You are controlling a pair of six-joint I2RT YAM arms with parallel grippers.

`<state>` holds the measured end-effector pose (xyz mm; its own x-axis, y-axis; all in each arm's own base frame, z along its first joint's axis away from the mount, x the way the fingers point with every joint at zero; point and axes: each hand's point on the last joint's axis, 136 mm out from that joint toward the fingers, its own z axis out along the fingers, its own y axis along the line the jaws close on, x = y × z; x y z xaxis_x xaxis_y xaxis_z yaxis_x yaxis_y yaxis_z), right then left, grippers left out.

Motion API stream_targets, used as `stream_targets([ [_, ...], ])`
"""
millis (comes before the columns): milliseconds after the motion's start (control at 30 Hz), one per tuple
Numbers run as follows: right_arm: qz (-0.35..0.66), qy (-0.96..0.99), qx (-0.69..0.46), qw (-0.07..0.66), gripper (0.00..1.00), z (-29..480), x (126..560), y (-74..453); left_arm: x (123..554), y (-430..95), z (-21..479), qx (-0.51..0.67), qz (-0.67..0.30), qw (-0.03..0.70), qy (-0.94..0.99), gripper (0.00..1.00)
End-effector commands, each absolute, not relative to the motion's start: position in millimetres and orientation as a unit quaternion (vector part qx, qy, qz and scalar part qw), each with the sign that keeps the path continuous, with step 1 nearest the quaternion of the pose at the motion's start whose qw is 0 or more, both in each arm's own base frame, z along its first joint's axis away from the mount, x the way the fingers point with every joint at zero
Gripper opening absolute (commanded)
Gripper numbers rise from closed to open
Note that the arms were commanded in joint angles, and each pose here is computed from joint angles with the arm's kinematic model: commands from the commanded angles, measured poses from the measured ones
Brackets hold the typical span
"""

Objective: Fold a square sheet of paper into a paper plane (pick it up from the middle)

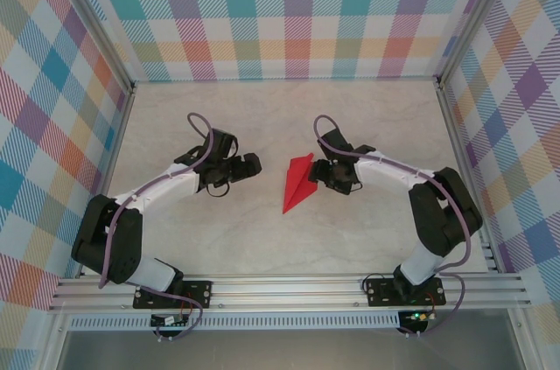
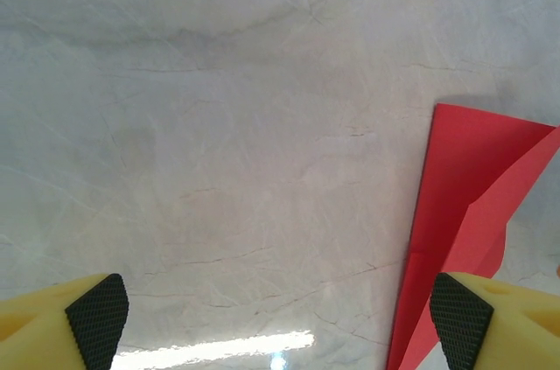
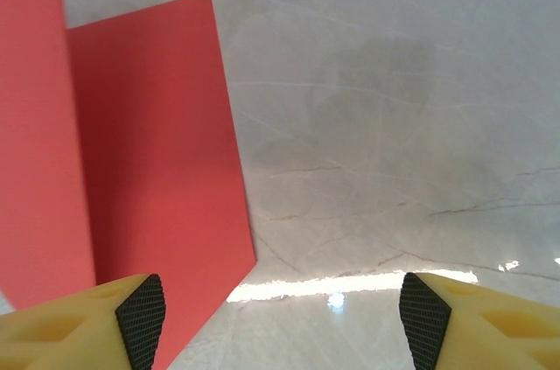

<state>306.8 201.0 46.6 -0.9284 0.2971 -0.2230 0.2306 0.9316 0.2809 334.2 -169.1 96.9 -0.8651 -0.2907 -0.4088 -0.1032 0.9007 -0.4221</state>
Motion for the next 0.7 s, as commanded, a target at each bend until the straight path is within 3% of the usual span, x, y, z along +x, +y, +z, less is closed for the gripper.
stream_targets([
  [0,0.127,0.974,0.147,0.117,0.74,44,311,207,343,-160,91,-0.107,-0.192,0.251,0.943,0.96],
  [33,0.128,0.974,0.148,0.112,0.74,42,312,209,342,-159,90,-0.109,-0.192,0.251,0.943,1.00],
  [233,0.126,0.977,0.145,0.093,0.74,30,317,218,341,-159,88,-0.110,-0.198,0.248,0.942,1.00],
  [367,0.140,0.977,0.135,0.084,0.68,29,319,227,340,-163,87,-0.108,-0.209,0.242,0.941,1.00],
  [667,0.221,0.960,0.078,0.150,0.66,74,324,243,340,-165,88,-0.111,-0.218,0.238,0.940,1.00],
])
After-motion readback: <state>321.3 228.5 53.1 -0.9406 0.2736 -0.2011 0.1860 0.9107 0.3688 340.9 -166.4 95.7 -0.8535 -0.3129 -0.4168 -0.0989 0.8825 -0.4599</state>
